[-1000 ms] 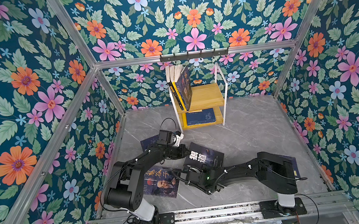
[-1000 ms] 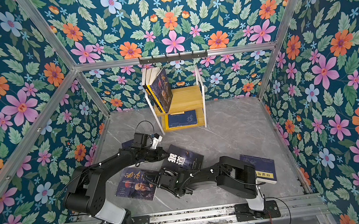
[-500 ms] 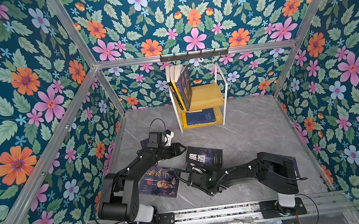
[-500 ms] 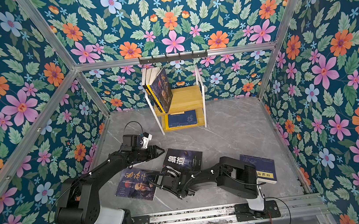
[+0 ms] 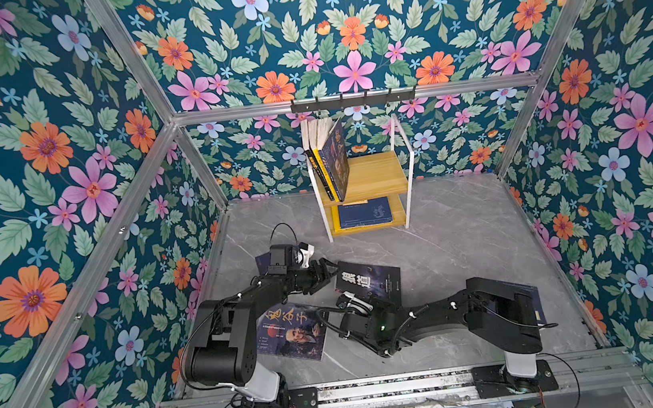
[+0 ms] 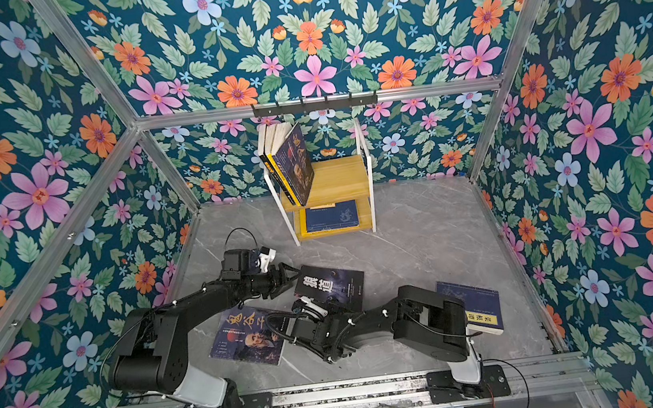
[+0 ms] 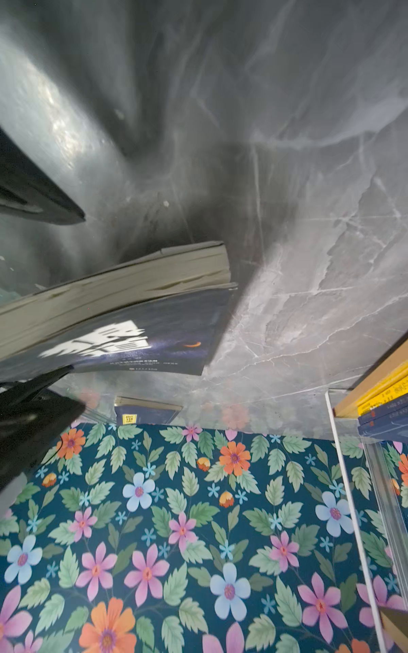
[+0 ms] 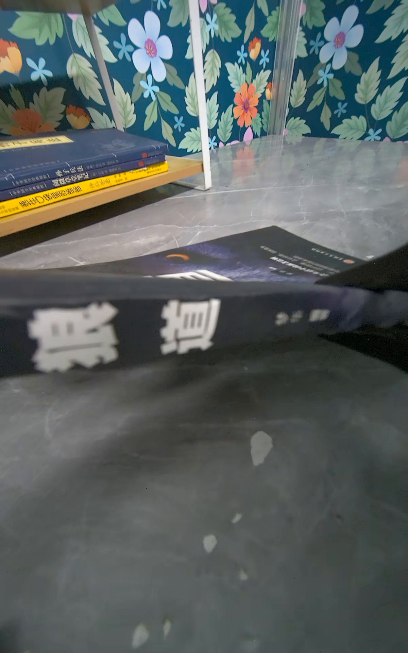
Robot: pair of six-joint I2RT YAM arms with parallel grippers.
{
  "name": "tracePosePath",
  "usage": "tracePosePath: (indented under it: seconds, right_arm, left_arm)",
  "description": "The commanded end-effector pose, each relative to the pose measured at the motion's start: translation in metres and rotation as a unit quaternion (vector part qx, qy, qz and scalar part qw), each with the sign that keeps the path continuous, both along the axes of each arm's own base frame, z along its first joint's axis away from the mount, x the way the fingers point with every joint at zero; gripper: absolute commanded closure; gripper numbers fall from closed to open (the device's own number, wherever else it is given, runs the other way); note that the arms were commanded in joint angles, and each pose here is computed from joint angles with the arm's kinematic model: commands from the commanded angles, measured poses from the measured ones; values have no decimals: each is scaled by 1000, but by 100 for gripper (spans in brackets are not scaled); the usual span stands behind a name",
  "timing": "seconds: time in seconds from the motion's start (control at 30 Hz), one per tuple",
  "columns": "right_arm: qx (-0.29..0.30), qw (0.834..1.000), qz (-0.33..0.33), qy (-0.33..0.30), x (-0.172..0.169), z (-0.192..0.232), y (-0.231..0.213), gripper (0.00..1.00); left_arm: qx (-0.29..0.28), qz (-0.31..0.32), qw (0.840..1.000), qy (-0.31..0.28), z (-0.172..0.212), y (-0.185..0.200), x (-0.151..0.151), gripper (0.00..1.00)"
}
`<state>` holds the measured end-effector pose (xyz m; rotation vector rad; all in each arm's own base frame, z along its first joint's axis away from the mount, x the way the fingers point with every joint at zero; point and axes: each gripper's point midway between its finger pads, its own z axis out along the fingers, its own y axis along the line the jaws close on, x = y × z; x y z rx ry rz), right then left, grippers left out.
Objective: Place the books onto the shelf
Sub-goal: 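Grip the upright wolf book with the right gripper while the left gripper releases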
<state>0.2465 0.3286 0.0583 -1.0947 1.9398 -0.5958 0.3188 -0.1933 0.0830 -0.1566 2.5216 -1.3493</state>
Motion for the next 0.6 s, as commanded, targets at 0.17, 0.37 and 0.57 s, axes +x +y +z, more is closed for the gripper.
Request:
tracePosePath:
  seconds: [0.17, 0.37, 0.57]
  right_arm:
    - [17, 1000, -7, -19, 5, 11, 8, 100]
    - [14, 999, -27, -24, 5, 8, -3, 81]
    - [27, 997, -65, -19, 21, 8, -12, 54]
  left_arm:
    - [-44, -9, 998, 33, 6, -18, 4, 54]
    - [-35, -11, 999, 26, 9, -19, 1, 91]
    - [-33, -21, 999, 30, 9, -23, -2, 100]
